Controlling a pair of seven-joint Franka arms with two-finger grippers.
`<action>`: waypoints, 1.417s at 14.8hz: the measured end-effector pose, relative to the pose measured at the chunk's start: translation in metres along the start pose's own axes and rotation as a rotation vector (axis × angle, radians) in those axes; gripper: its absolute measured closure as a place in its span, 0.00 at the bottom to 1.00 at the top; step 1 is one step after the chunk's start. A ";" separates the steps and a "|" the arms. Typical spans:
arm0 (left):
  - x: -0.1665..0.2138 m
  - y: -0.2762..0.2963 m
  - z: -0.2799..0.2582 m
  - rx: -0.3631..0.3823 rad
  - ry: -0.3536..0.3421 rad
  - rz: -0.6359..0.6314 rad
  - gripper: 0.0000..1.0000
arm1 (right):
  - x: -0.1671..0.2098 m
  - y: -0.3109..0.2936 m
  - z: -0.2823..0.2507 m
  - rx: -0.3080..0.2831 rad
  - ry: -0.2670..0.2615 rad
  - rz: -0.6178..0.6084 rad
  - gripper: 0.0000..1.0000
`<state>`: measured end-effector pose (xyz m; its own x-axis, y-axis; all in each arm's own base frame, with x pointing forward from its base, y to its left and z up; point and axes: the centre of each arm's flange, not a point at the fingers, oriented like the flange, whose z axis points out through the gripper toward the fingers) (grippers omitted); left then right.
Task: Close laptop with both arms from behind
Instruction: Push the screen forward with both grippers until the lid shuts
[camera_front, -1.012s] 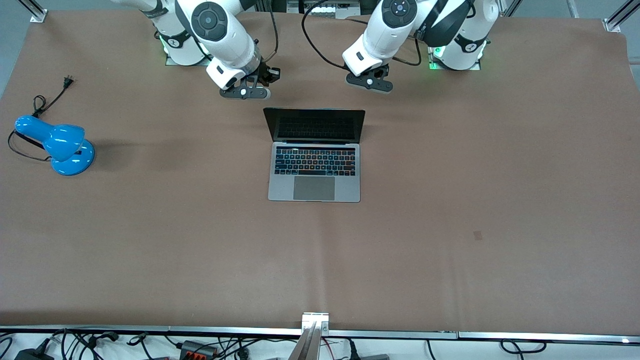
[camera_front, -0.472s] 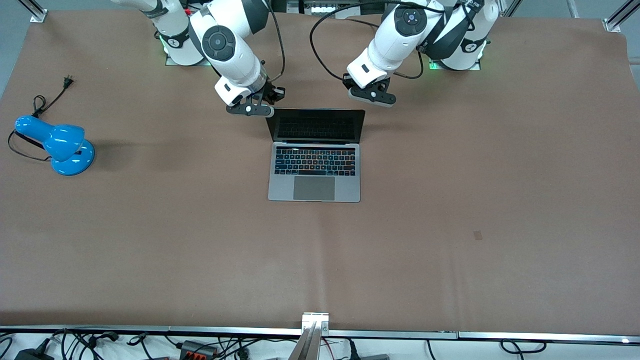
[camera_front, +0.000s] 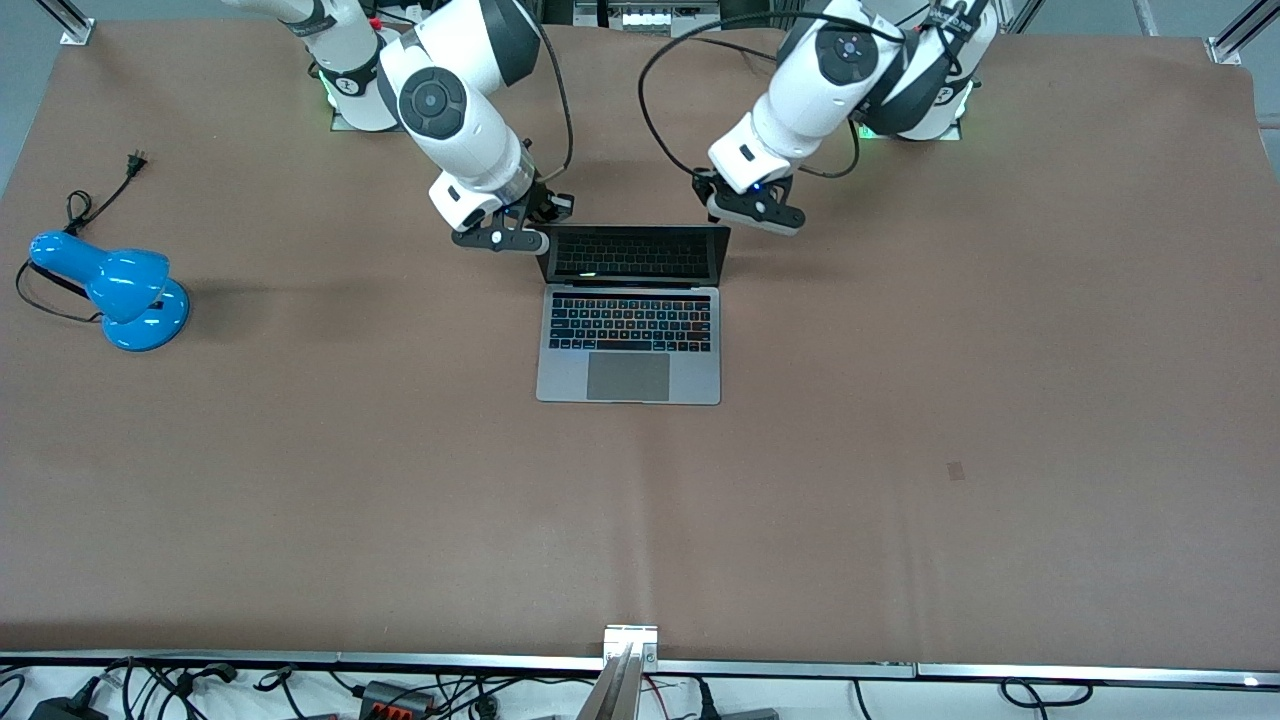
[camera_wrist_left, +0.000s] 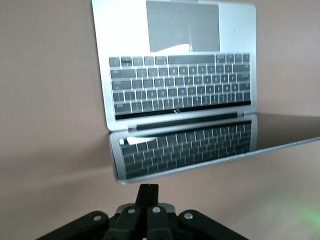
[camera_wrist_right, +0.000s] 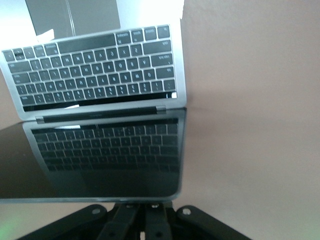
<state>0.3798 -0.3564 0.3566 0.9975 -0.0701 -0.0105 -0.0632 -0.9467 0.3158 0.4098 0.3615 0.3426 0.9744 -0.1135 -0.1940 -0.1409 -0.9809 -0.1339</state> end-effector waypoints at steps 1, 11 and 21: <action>0.004 -0.003 0.001 -0.009 0.007 -0.005 0.99 | 0.005 -0.003 0.001 0.001 0.001 0.002 0.99; 0.045 -0.038 0.015 -0.105 0.097 0.000 0.99 | 0.082 0.014 -0.003 0.028 0.027 0.012 0.99; 0.112 -0.093 0.074 -0.256 0.200 -0.027 0.99 | 0.138 0.012 0.014 0.038 0.039 0.047 0.99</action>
<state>0.4955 -0.2997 0.2556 0.9869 0.0409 0.1562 -0.0519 -0.8356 0.5468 0.5404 0.3366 0.3007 0.9725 -0.1663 -0.1631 -0.1927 -0.9678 -0.1622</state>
